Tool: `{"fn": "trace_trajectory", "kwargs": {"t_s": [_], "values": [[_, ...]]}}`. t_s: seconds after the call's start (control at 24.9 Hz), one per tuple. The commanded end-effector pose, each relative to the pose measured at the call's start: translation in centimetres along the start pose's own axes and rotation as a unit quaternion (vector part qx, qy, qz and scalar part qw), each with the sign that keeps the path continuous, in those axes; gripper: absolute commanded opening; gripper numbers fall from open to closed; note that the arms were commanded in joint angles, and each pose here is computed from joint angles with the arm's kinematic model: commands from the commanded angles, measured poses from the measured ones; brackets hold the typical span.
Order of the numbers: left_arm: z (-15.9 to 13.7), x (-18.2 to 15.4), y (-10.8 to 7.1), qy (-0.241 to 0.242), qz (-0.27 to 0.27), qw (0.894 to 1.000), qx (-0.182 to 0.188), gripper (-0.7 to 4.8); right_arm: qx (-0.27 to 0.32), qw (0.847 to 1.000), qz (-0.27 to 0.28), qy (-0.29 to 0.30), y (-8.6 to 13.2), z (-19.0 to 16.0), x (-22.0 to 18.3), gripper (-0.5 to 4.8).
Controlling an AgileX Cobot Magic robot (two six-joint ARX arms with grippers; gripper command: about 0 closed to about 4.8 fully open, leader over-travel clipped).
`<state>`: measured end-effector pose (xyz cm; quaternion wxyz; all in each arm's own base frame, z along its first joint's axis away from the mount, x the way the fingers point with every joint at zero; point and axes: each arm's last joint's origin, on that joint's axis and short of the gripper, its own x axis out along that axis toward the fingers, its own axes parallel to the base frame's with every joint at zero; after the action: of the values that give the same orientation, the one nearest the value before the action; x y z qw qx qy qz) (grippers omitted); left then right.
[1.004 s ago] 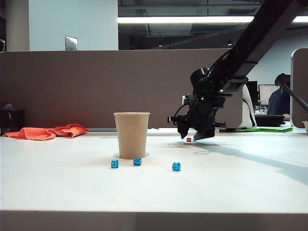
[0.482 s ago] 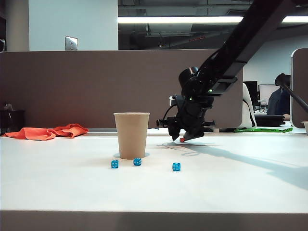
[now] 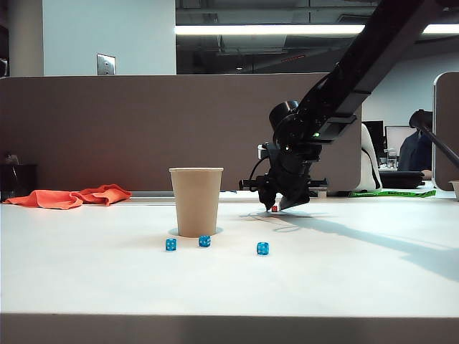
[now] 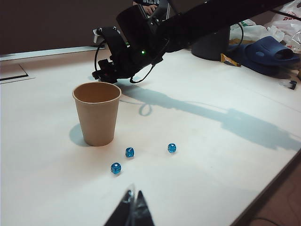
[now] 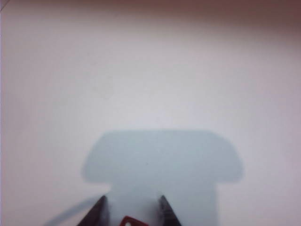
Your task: Pick up the dice with a different color and drop it into the paper cup.
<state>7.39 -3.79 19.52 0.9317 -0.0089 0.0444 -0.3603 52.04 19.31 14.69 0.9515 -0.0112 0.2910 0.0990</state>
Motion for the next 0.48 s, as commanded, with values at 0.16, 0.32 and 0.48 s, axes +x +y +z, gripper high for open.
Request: {"fn": "trace_trajectory", "kwargs": {"t_s": [0.16,0.32,0.48], "values": [[0.19,0.00,-0.02,-0.008,-0.002,1.000,0.006,-0.06,0.000,1.000,0.005,-0.003,0.14,0.26,-0.15,1.34],[0.19,0.00,-0.02,-0.008,-0.002,1.000,0.006,-0.06,0.000,1.000,0.005,-0.005,0.15,0.31,-0.15,1.35],[0.19,0.00,-0.02,-0.008,-0.002,1.000,0.006,-0.06,0.001,1.000,0.014,-0.011,0.21,0.42,-0.16,1.35]]}}
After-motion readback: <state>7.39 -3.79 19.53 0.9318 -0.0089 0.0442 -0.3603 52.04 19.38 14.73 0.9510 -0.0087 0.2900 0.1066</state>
